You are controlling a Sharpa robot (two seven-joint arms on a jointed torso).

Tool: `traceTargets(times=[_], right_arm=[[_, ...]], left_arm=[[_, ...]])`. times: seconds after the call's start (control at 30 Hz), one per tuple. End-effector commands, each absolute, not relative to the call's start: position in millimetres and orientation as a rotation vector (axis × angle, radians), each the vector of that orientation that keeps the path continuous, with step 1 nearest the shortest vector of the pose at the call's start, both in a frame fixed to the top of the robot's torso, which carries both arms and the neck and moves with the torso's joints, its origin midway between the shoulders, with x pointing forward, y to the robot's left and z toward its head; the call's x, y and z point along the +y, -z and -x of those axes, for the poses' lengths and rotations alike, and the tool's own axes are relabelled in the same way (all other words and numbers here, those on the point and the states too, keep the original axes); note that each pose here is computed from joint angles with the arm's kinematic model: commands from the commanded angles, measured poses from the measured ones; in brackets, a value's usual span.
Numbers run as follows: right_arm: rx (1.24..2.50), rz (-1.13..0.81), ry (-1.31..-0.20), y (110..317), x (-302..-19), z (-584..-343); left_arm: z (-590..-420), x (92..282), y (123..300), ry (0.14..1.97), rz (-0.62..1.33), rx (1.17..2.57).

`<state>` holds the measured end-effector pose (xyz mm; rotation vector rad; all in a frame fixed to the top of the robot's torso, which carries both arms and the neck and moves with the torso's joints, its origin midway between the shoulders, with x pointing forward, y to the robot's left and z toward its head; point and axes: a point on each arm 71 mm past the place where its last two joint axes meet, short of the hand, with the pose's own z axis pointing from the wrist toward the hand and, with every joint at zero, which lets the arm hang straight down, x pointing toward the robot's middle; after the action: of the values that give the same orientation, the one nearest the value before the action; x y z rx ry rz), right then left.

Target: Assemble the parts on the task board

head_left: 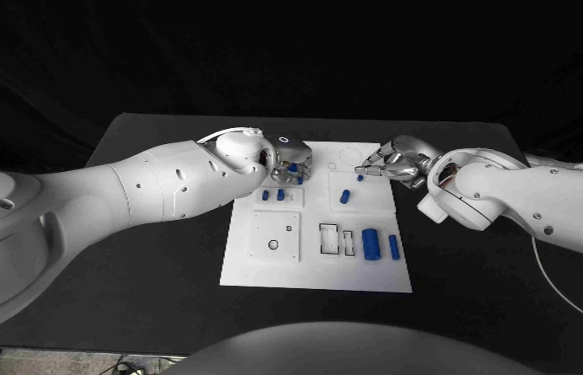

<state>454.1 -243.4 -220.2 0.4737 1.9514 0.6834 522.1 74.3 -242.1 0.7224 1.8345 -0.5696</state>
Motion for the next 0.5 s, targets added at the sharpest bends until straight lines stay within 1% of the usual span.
traceTargets(times=[0.03, 0.5], right_arm=[[1.965, -0.463, -0.687, 221.1, -242.2, -453.6], [1.965, -0.465, -0.688, 221.1, -242.4, -453.6]], left_arm=[[-520.3, 75.3, 247.4, 0.547, -0.745, 1.859], [-520.3, 76.1, 247.9, 0.538, -0.759, 1.859]])
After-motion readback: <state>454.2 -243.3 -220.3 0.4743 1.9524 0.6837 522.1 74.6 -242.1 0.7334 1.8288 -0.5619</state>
